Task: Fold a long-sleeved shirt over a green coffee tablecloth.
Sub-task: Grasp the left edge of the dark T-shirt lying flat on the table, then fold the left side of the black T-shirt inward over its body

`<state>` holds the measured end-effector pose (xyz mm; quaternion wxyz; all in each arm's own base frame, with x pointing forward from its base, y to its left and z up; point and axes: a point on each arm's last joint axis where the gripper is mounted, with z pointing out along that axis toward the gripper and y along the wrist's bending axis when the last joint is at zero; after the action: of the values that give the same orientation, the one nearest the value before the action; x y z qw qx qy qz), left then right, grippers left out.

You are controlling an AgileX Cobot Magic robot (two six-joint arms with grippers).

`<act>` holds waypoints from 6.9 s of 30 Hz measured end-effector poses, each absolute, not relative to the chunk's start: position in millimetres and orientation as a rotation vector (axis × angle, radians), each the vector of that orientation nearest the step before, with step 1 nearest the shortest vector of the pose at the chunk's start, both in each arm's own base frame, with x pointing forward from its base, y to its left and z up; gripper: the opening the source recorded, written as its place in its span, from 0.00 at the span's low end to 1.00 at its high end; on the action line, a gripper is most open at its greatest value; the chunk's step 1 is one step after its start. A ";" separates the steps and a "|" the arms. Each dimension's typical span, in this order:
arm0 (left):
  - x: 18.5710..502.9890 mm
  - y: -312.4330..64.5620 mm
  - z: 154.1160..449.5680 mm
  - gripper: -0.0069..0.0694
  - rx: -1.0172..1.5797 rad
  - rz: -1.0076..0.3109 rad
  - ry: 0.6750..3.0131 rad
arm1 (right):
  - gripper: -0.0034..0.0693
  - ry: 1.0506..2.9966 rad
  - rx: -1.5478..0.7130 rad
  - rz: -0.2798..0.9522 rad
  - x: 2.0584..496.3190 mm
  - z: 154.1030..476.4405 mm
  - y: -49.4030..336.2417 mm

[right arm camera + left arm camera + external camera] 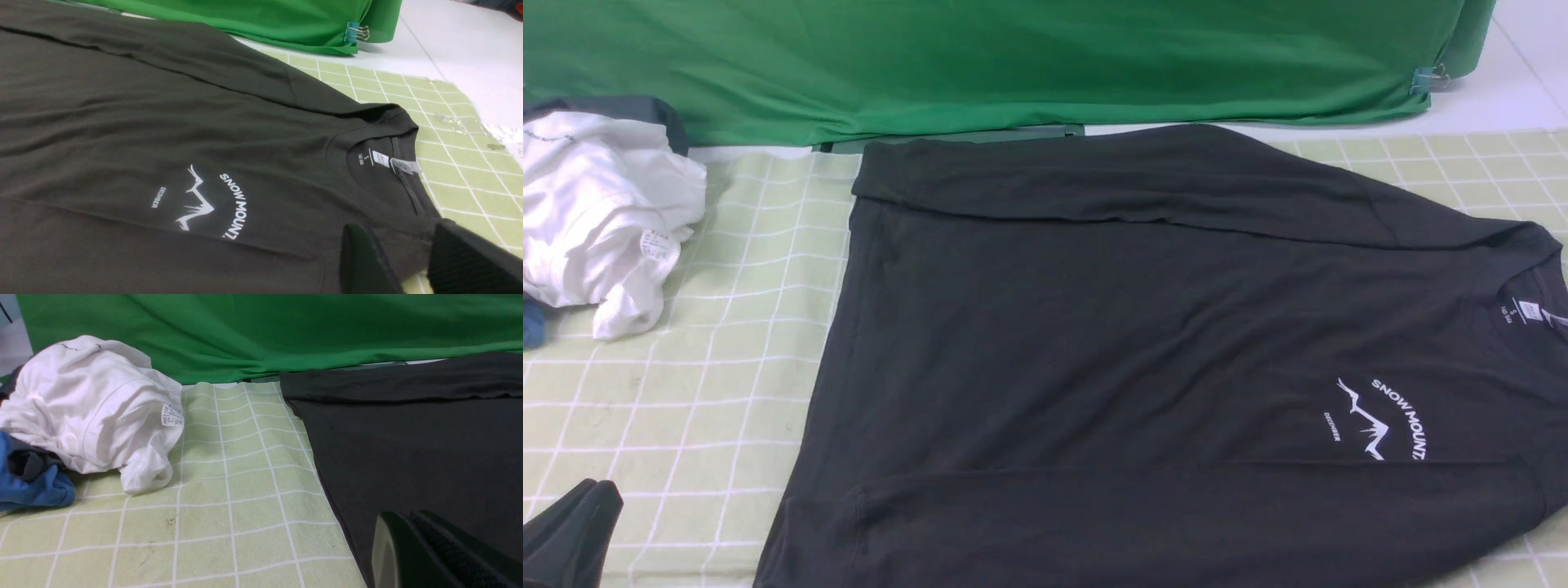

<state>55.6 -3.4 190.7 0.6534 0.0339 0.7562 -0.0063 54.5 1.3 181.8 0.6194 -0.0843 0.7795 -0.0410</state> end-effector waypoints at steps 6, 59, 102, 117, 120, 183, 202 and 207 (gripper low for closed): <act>55.6 -3.4 190.7 0.11 0.077 -0.014 1.716 | 0.38 1.793 -0.194 -0.094 54.5 181.8 1.3; 56.4 -5.7 206.7 0.11 -0.669 -0.803 1.451 | 0.38 1.546 0.469 0.595 56.6 201.5 5.6; 211.3 -34.6 199.3 0.16 -0.222 -0.455 2.996 | 0.07 2.600 -0.453 0.219 174.8 311.2 30.6; 243.6 -30.8 155.3 0.50 -0.324 -0.377 2.960 | 0.11 2.584 -0.446 0.217 178.3 312.8 30.8; 243.8 -30.9 155.2 0.51 -0.329 -0.380 2.957 | 0.12 2.582 -0.445 0.216 178.6 312.9 30.8; 221.9 -30.5 172.7 0.40 -0.371 -0.426 2.765 | 0.22 2.555 -0.422 0.236 180.6 314.4 32.1; 225.1 -31.3 168.9 0.15 -0.262 -0.417 2.765 | 0.24 2.546 -0.419 0.233 181.5 314.9 32.1; 230.3 -32.8 175.6 0.12 -0.231 -0.434 2.758 | 0.25 2.546 -0.419 0.233 181.5 314.9 32.1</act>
<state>230.3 -32.8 175.6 0.1695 -0.0813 0.9703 -0.1525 181.5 32.1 314.9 0.2722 -0.1555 0.9456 0.0866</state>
